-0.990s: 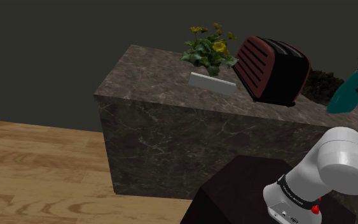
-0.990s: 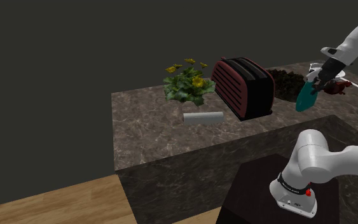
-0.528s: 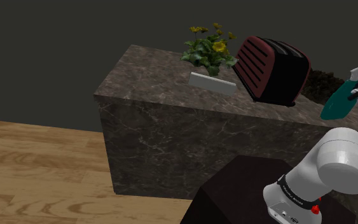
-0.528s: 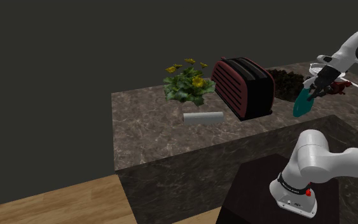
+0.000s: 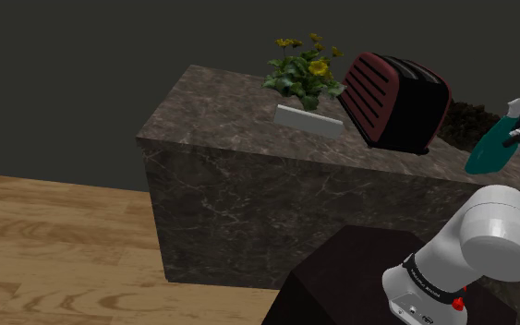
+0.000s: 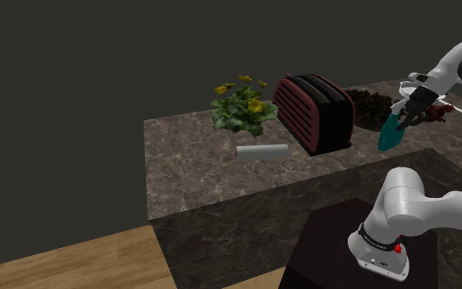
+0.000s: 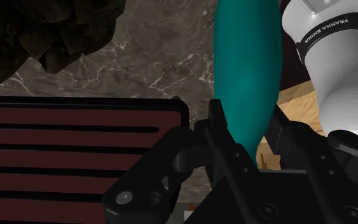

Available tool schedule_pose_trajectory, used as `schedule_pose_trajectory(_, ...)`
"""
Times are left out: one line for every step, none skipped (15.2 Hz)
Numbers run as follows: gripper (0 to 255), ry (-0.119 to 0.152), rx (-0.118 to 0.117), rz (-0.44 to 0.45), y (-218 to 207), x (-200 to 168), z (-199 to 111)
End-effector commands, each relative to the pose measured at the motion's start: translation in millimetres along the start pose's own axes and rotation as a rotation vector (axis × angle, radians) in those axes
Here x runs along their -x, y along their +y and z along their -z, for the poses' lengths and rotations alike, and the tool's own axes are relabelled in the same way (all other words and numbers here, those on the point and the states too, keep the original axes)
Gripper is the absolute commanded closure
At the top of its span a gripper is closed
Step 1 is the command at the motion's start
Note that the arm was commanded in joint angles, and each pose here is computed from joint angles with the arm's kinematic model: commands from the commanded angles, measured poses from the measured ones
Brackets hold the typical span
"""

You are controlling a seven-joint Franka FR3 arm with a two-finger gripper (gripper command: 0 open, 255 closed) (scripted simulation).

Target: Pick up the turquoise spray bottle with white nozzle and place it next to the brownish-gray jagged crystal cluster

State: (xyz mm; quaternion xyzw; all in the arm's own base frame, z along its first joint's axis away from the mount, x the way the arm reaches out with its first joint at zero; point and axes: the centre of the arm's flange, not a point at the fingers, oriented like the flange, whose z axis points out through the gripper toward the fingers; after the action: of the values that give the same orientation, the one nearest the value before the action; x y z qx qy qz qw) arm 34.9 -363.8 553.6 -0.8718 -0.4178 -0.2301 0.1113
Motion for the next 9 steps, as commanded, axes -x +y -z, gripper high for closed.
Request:
schedule_pose_trajectory(255, -0.001, -0.007, -0.001, 0.6, 0.9, -2.7)
schedule_pose_trajectory(0, -0.001, -0.007, -0.001, 0.5, 0.9, -2.3)
schedule_pose_trajectory(0, -0.001, -0.007, -0.001, 0.5, 0.9, -2.0)
schedule_pose_trajectory(0, -0.001, -0.007, -0.001, 0.3, 0.9, -2.1)
schedule_pose_trajectory(0, -0.001, -0.007, -0.001, 0.4, 0.9, -2.1)
schedule_pose_trajectory(0, -0.001, -0.007, -0.001, 0.4, 0.9, -2.1)
schedule_pose_trajectory(0, -0.001, -0.007, -0.001, 0.6, 0.9, -2.7)
schedule_pose_trajectory(0, -0.001, -0.007, -0.001, 0.7, 0.9, 10.5)
schedule_pose_trajectory(0, -0.001, -0.007, -0.001, 0.8, 0.9, 23.7)
